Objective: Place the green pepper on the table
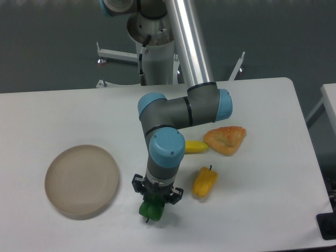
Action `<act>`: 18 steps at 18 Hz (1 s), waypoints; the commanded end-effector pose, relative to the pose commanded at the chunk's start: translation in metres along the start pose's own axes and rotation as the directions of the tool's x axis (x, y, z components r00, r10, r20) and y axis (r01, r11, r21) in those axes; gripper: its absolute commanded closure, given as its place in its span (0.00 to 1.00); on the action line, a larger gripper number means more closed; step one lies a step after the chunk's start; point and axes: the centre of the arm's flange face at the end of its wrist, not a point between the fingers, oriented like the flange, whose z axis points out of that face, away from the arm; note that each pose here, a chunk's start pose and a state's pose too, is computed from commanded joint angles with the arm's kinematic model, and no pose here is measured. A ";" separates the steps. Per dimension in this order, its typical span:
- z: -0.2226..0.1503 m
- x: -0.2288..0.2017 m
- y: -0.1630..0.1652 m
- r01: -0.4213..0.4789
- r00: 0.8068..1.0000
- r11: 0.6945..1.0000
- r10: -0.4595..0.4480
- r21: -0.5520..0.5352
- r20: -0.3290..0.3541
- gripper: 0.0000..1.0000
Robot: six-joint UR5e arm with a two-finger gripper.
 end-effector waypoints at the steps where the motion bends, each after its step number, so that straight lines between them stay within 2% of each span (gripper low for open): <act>1: -0.001 -0.001 0.000 0.001 1.000 1.000 -0.001 0.000 0.000 0.60; 3: -0.001 -0.002 0.001 0.001 1.000 1.000 -0.001 0.002 0.001 0.50; 6: -0.007 -0.010 0.004 0.006 1.000 1.000 -0.006 0.007 0.008 0.23; 9: -0.016 -0.022 0.008 0.012 1.000 1.000 -0.012 0.017 0.017 0.08; 12: -0.034 -0.036 0.014 0.006 0.999 0.999 -0.007 0.034 0.039 0.01; 18: -0.078 -0.096 0.049 -0.125 0.989 0.991 0.120 0.047 0.090 0.01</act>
